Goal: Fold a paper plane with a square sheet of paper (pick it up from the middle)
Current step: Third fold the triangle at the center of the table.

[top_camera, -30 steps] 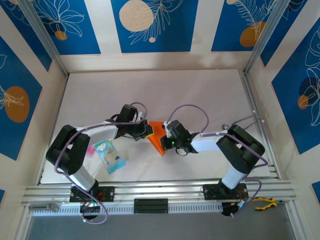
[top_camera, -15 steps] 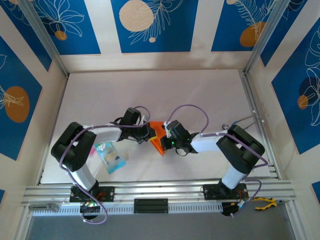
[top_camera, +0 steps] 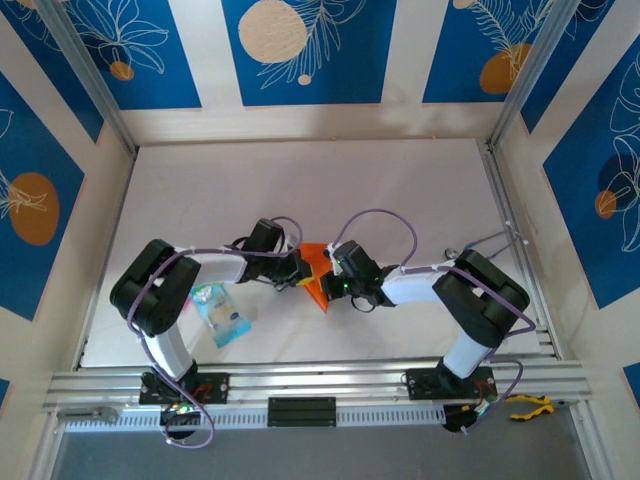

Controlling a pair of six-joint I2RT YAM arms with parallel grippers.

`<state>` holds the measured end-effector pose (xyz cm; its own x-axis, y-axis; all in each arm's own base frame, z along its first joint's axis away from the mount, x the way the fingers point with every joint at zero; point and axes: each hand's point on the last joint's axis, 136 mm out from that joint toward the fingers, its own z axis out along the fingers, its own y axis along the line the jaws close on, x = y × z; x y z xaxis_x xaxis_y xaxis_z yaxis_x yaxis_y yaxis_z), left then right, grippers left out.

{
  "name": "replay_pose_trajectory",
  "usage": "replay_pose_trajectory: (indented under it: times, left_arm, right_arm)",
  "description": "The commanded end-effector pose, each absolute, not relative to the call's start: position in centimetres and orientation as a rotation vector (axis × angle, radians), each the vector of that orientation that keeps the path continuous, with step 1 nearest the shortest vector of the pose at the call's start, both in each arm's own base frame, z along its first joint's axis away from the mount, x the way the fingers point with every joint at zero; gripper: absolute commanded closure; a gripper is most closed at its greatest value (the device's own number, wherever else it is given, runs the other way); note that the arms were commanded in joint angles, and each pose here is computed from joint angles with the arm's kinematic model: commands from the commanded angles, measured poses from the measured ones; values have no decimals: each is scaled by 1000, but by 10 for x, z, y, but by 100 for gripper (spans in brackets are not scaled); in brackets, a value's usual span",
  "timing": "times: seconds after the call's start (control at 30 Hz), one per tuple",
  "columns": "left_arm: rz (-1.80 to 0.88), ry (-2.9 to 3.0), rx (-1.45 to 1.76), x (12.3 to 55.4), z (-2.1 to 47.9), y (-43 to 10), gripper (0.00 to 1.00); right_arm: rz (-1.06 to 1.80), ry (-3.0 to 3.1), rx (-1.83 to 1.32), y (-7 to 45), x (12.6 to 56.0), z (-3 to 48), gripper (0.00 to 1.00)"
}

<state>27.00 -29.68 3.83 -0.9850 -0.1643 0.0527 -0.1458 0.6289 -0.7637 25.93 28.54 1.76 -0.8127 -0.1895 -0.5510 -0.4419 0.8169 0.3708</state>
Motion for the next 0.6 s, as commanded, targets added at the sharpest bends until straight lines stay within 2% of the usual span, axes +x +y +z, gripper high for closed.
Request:
replay_pose_trajectory:
  times: [0.0, 0.4, 0.5, 0.57]
  left_arm:
    - [-1262, 2858, -241, 263, 26, -294, 100]
    - [-1151, 2912, -224, 261, 8, -285, 100]
    - [-1133, 2922, -226, 259, 7, -283, 100]
    - [-1130, 2924, -227, 259, 5, -282, 100]
  right_arm:
    - [605, 2578, -471, 276, 251, -1, 99]
    - [608, 2580, -476, 277, 251, -1, 98]
    - [637, 2570, -465, 280, 252, 7, 95]
    - [673, 2554, -442, 284, 256, 18, 88]
